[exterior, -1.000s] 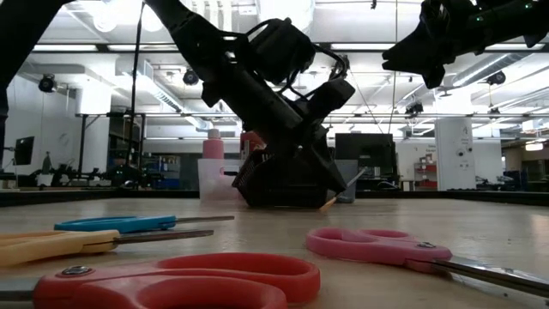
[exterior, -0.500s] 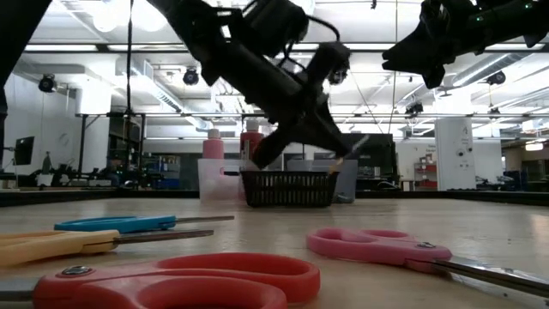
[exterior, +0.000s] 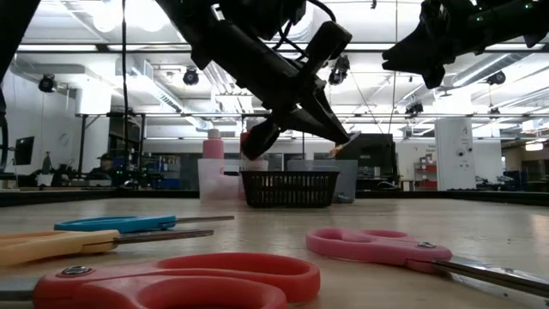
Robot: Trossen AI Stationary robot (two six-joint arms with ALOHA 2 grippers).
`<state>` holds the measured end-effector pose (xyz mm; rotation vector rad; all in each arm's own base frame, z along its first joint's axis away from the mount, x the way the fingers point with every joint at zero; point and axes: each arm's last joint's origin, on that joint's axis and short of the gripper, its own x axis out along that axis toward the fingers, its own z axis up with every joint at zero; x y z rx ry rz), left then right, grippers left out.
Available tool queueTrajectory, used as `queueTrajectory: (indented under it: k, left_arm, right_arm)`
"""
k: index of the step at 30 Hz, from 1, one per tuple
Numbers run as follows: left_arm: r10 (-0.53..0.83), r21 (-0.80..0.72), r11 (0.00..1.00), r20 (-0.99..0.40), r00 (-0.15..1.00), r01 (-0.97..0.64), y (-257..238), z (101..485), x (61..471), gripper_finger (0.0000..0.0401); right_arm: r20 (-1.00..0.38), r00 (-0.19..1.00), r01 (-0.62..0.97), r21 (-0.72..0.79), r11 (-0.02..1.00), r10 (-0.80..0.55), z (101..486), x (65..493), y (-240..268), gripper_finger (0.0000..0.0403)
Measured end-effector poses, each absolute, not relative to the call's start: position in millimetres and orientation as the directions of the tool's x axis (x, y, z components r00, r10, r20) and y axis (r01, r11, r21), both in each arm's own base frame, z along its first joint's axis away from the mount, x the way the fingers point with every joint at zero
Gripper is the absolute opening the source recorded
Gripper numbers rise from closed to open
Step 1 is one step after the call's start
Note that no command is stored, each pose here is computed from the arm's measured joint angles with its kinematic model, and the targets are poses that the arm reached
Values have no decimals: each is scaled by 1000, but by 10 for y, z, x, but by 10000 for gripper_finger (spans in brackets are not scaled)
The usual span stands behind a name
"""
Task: Pick & Place Paint Supplies
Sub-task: Put the black paint brush into the gray bin
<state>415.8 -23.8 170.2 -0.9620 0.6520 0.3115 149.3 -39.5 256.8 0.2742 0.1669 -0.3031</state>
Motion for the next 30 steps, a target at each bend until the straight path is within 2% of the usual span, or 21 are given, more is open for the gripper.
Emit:
queueTrajectory:
  k: [11, 20, 30]
  left_arm:
    - [-27, -611, 548, -696, 718, -572, -341, 1421, 4178, 5]
    - [-68, -604, 492, -744, 664, -627, -355, 1225, 4173, 5]
    - [-81, -600, 478, -758, 648, -642, -355, 1205, 4159, 5]
  right_arm:
    - [-202, 941, 316, 240, 918, -271, 2568, 1493, -394, 124]
    - [-202, 941, 316, 241, 918, -271, 2569, 1492, -394, 124]
    - [-204, 941, 316, 240, 918, -271, 2566, 1495, -395, 124]
